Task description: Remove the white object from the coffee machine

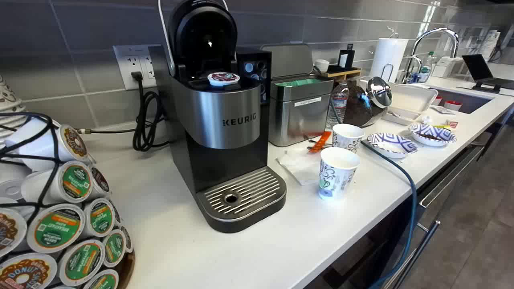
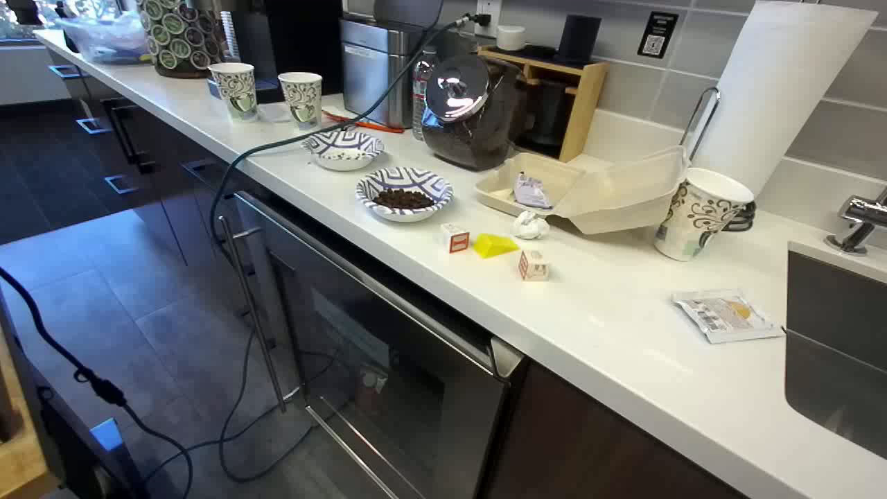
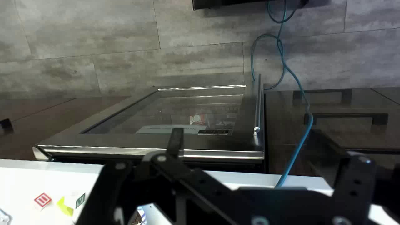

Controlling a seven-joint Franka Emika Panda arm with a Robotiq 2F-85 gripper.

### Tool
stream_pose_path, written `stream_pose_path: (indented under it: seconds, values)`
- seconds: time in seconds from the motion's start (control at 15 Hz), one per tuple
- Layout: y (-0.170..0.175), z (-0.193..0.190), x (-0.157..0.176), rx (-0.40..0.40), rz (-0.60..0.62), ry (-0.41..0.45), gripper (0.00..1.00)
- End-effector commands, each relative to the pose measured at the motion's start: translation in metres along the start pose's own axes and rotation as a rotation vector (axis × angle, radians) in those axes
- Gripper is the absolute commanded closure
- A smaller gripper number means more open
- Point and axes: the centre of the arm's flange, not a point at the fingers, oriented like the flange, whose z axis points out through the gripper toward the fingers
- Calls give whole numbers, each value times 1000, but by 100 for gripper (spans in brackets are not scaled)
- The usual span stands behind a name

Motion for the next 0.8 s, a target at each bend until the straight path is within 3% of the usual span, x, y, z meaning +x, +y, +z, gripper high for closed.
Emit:
stream_pose_path:
  seconds: [0.0, 0.47, 0.73]
  values:
    - [0, 0, 0, 0, 0, 0, 0]
    - [0, 0, 0, 0, 0, 0, 0]
    - [-84, -10, 54, 124, -94, 158, 0]
